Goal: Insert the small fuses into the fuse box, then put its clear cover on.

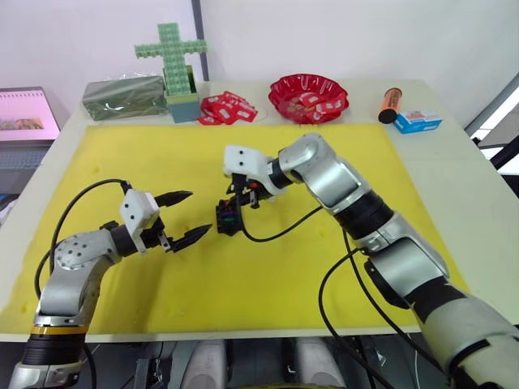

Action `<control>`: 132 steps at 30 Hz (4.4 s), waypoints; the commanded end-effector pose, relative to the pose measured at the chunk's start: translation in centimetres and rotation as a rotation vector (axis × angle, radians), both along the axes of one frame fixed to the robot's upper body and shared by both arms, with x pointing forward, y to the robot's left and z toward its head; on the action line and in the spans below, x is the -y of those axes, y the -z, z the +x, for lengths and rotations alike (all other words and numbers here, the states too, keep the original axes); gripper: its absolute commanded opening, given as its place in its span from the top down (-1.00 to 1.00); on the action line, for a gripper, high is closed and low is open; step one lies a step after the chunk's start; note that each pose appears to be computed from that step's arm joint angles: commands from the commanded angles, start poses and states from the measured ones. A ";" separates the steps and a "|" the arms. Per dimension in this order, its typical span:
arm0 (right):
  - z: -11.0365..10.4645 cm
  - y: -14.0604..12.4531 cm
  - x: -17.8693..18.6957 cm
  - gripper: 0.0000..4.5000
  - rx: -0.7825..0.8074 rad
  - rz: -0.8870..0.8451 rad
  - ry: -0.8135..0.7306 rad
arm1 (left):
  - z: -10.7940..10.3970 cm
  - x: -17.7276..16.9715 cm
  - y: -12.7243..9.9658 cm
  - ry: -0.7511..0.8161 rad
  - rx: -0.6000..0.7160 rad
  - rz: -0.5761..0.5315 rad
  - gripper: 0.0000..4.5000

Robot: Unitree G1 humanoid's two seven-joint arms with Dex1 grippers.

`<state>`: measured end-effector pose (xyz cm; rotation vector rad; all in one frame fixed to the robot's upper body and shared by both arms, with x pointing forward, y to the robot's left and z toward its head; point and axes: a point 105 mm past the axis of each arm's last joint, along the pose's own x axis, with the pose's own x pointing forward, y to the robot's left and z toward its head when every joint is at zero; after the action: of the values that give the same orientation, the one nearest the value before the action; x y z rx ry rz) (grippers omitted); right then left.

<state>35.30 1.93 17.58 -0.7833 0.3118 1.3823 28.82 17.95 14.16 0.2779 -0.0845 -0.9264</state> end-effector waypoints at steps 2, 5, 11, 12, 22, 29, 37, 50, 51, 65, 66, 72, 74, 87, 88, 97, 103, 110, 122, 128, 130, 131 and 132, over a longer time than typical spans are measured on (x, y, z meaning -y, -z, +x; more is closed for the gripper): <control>-0.4 -1.4 -0.6 1.00 0.024 0.055 -0.028 | -0.2 0.2 -1.1 0.011 0.055 0.011 -1.00; -0.2 -1.4 -0.7 1.00 0.025 0.059 -0.018 | -0.2 0.2 -1.1 0.012 0.055 0.012 -1.00; 0.1 -1.1 -0.8 1.00 0.027 0.055 -0.003 | -0.2 0.1 -1.0 0.010 0.053 0.015 -1.00; 0.1 -1.0 -0.8 1.00 0.026 0.054 -0.004 | -0.3 0.0 -1.0 0.009 0.052 0.015 -1.00; 0.0 0.5 -0.7 1.00 -0.002 0.027 -0.005 | -0.3 -0.1 -1.0 0.002 0.049 0.016 -1.00; -0.2 1.2 -0.5 1.00 -0.011 0.014 -0.004 | -0.4 -0.1 -1.0 0.002 0.051 0.018 -1.00; -0.2 0.7 -0.5 1.00 -0.009 0.029 -0.008 | -0.3 -0.3 -1.0 0.001 0.051 0.024 -1.00; 0.5 -0.8 -0.4 -0.05 -0.027 0.073 0.028 | -0.4 -0.1 -1.1 0.014 0.054 0.030 -1.00; 0.3 -0.7 -0.5 -0.20 -0.031 0.069 0.019 | -0.4 -0.1 -1.1 0.014 0.054 0.031 -1.00; 0.7 0.4 -0.6 0.06 -0.003 0.035 0.021 | -0.6 0.0 -1.1 0.012 0.052 0.034 -1.00; 0.7 0.4 -0.6 0.24 -0.003 0.033 0.019 | -0.6 0.0 -1.1 0.012 0.051 0.034 -1.00; 0.7 0.7 -0.5 0.50 0.001 0.016 0.016 | -0.5 0.0 -1.1 0.010 0.051 0.035 -1.00; 0.7 0.8 -0.5 0.50 0.000 0.015 0.017 | -0.5 -0.1 -1.1 0.010 0.051 0.034 -1.00; 0.3 1.2 -0.6 0.50 -0.057 0.003 0.036 | -0.5 -0.1 -1.1 0.011 0.051 0.034 -1.00; 0.3 1.2 -0.6 0.50 -0.060 0.002 0.037 | -0.5 -0.1 -1.1 0.010 0.051 0.034 -1.00; 0.4 1.6 -0.6 0.50 -0.034 -0.025 0.026 | -0.5 0.0 -1.1 0.009 0.054 0.040 -1.00; 0.3 1.6 -0.6 0.72 -0.011 -0.030 0.006 | -0.5 0.0 -1.0 0.009 0.054 0.040 -1.00; 0.3 1.4 -0.5 0.99 -0.001 -0.027 0.006 | -0.5 0.0 -1.0 0.010 0.054 0.040 -1.00; -0.1 -0.2 -0.5 0.99 -0.035 0.016 0.011 | -0.3 -0.2 -1.2 0.008 0.054 0.044 -1.00; -0.2 -0.8 -0.5 0.42 -0.022 0.025 0.006 | -0.2 -0.2 -1.2 0.011 0.052 0.046 -1.00; -0.2 -0.8 -0.5 0.26 -0.017 0.022 0.004 | -0.2 -0.1 -1.2 0.015 0.050 0.046 -1.00; -0.2 -0.8 -0.5 0.26 -0.014 0.020 0.003 | -0.3 -0.1 -1.2 0.016 0.050 0.046 -1.00; -0.2 -0.7 -0.5 0.26 -0.011 0.019 0.004 | -0.3 0.0 -1.2 0.018 0.050 0.045 -1.00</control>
<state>35.31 1.86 16.14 -0.7317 0.3966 1.3789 28.65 18.15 14.34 0.3071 -0.0762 -0.9319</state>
